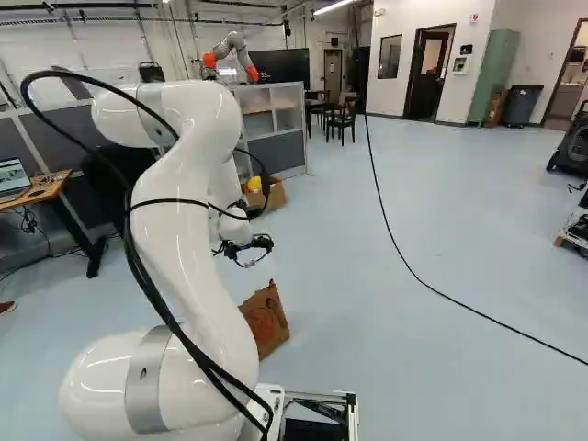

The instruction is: Pick up the grocery bag from the ground

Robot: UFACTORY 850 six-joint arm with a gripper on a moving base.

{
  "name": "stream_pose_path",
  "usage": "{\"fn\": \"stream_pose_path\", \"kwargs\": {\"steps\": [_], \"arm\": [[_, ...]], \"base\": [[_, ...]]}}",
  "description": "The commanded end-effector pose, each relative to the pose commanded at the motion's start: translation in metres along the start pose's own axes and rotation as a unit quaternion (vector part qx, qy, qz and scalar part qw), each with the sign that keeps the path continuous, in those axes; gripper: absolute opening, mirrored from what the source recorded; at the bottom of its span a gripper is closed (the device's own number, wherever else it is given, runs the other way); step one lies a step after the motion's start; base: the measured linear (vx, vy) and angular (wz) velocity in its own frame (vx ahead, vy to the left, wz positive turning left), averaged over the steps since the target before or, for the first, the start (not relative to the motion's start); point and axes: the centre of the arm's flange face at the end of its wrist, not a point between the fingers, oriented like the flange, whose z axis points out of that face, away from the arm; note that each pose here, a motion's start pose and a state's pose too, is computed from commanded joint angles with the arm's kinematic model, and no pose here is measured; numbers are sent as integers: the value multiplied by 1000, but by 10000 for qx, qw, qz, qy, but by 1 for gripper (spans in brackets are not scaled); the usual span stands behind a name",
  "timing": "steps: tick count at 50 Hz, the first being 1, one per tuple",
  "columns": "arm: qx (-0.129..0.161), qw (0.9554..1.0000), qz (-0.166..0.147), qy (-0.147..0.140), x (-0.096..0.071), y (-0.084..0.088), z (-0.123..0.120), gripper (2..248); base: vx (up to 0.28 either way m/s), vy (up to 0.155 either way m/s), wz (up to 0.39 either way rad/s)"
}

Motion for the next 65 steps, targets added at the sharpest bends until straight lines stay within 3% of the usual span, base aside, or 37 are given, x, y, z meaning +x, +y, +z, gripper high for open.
{"fn": "stream_pose_path", "kwargs": {"steps": [65], "arm": [[47, 9980, -15, -631, -37, -3, 86, 247]], "base": [[0, 0, 0]]}}
